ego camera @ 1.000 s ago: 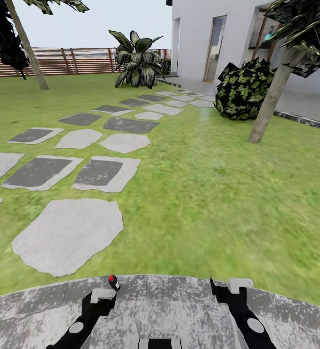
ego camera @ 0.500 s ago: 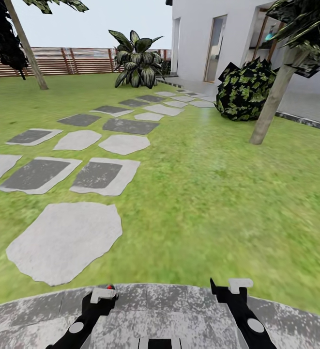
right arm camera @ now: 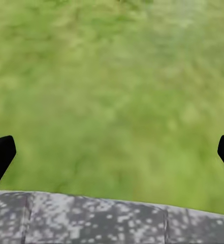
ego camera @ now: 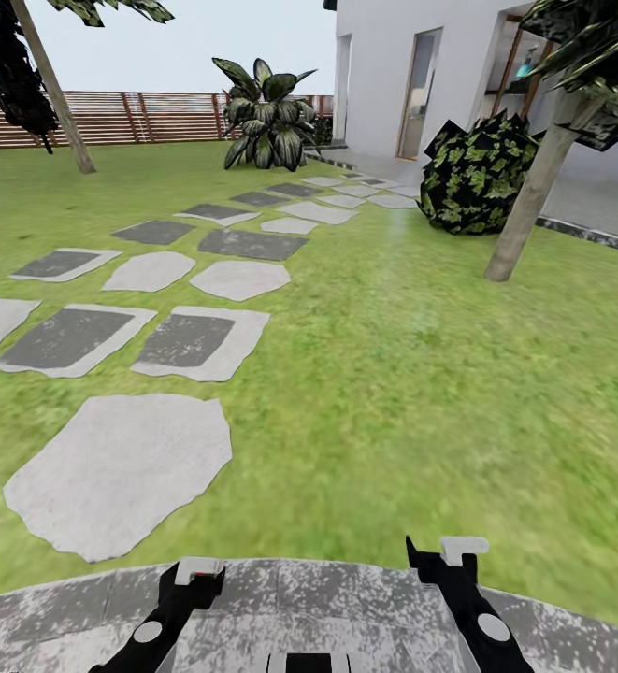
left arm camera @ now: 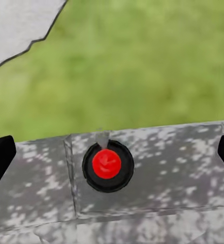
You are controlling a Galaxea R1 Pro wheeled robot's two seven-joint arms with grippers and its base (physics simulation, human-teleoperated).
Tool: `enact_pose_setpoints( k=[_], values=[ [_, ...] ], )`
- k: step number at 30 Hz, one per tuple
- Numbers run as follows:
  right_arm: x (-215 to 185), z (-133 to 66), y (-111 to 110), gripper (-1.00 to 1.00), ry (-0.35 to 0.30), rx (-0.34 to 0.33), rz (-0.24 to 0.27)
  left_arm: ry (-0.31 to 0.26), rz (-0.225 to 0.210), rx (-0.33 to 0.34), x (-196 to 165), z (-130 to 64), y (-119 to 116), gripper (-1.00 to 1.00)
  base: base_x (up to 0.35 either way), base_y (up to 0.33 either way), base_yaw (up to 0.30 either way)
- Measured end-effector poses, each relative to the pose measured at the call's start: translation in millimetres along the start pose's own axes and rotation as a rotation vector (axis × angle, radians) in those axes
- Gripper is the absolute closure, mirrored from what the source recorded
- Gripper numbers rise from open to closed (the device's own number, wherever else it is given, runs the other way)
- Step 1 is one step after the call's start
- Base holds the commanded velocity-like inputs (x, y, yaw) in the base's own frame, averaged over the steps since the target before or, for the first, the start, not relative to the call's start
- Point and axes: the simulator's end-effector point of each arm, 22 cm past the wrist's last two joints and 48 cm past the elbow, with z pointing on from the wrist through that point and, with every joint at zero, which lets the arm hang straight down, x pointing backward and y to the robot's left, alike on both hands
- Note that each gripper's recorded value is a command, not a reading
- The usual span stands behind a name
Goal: Pick up the pesticide atomizer in the garden and spray insectifuge to fully cover both potted plants in the garden.
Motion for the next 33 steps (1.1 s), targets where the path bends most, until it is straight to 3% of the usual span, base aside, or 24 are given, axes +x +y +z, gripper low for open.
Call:
enact_pose_setpoints(
  k=[10, 21, 33],
  values=[
    [-0.1, 0.1, -0.2, -1.00, 0.000, 0.000, 0.000, -0.001, -0.002, 0.001, -0.4, 0.2, -1.1, -1.00, 0.018, -0.020, 0.134],
    [-0.1, 0.1, -0.3, -1.00, 0.000, 0.001, 0.000, -0.001, -0.002, 0.007, -0.3, 0.2, -4.8, -1.00, -0.133, -0.137, 0.201],
    [6.5, 1.6, -0.5, -1.00, 0.012, 0.002, -0.001, 0.008, -0.002, 0.003, 5.0, 2.1, -1.7, -1.00, -0.006, -0.005, 0.027]
  ],
)
